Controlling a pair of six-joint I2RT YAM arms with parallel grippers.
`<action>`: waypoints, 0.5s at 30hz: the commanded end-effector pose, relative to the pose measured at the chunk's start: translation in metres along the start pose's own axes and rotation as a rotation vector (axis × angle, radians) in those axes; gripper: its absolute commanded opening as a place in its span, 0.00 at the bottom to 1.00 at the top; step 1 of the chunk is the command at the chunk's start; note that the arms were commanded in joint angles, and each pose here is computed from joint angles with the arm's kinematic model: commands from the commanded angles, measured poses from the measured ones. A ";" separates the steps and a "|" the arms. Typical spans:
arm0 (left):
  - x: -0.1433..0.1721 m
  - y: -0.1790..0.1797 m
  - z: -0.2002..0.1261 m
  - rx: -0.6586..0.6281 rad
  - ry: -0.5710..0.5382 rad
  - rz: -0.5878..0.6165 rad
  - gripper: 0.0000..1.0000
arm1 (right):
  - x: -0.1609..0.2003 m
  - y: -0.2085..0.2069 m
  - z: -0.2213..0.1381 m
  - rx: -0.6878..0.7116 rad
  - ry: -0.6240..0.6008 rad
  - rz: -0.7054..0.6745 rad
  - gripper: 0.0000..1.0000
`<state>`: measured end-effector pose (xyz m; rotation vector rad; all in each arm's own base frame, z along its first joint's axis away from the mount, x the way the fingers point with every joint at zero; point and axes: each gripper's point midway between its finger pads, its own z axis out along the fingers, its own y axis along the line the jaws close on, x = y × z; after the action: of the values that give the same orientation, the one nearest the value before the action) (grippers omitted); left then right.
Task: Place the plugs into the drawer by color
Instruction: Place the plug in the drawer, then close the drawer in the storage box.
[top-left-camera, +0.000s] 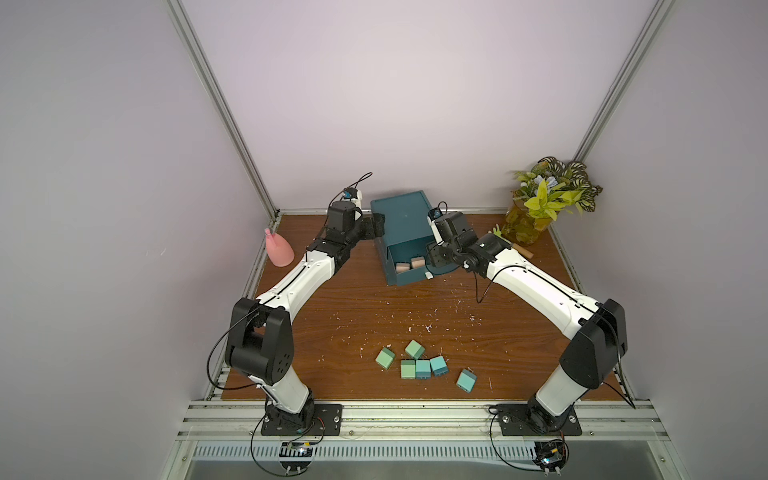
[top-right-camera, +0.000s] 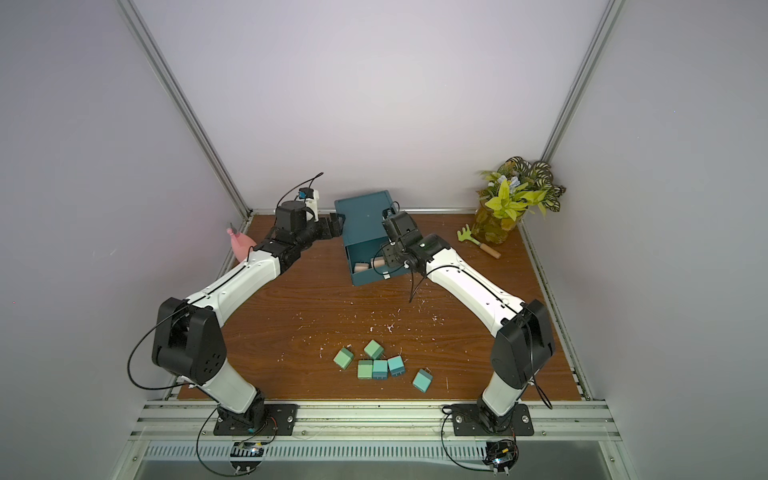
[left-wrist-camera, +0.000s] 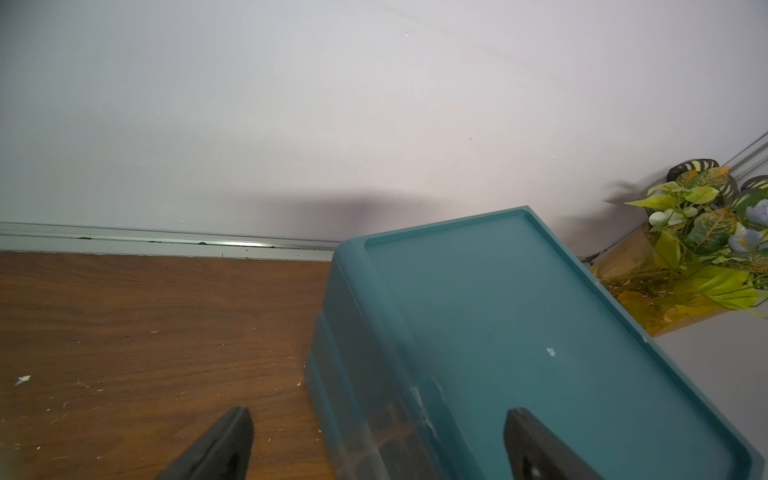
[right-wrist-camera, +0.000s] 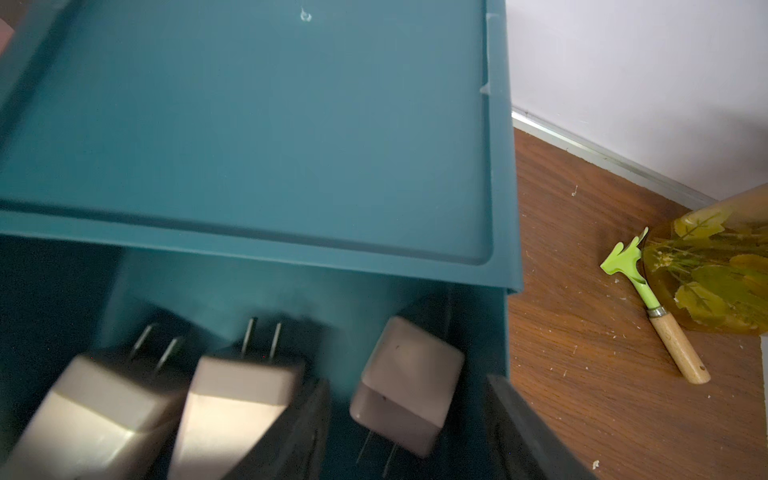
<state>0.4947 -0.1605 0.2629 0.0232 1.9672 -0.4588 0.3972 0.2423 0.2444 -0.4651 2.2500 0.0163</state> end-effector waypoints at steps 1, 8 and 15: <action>-0.033 0.006 -0.003 -0.001 -0.082 0.033 0.91 | -0.035 -0.016 -0.048 -0.024 -0.169 0.068 0.66; -0.065 0.004 0.017 0.036 -0.160 0.059 0.92 | -0.028 -0.021 -0.091 -0.095 -0.356 0.157 0.67; -0.069 -0.016 0.060 0.159 -0.110 0.037 0.89 | 0.013 0.005 -0.111 -0.265 -0.479 0.259 0.67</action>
<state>0.5677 -0.1717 0.3142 0.0892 1.7956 -0.5195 0.3173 0.2060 0.2921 -0.3004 1.9289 0.3358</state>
